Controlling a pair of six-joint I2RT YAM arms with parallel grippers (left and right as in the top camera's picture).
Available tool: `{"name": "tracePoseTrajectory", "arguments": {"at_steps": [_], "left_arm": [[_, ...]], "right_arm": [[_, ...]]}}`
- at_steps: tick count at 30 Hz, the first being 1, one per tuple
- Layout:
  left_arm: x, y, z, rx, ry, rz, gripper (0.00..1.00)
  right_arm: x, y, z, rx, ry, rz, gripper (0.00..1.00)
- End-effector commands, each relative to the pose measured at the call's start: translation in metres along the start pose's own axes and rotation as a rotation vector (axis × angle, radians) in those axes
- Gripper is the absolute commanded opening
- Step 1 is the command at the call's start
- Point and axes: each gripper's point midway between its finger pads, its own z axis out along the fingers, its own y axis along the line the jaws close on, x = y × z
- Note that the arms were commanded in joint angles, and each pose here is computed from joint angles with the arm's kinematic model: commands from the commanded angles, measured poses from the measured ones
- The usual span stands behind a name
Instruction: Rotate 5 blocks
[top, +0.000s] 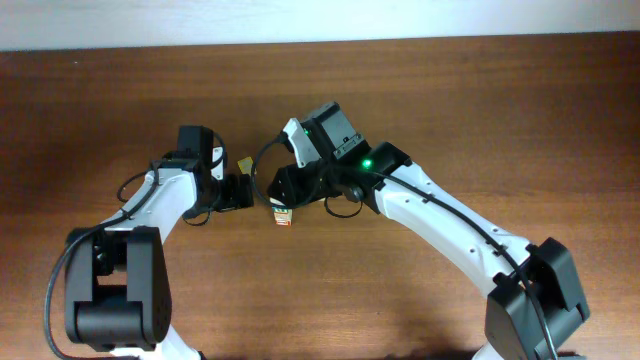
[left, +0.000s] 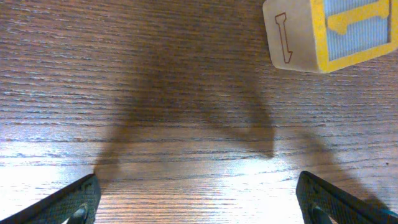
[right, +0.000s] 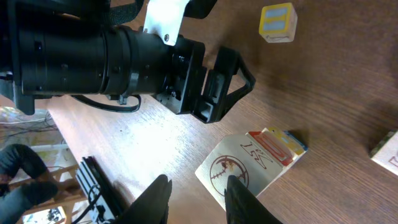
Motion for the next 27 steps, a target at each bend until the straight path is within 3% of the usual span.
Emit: {"name": "tracePoseTrajectory", "arguments": {"at_steps": [1,27], "left_arm": [[0.013,0.008,0.01,-0.018,0.045,-0.008,0.99],[0.013,0.008,0.01,-0.018,0.045,-0.007,0.99]], "right_arm": [[0.012,-0.015,0.007,0.083,0.017,-0.021,0.31],[0.001,0.008,-0.005,0.036,-0.015,-0.058,0.32]]}}
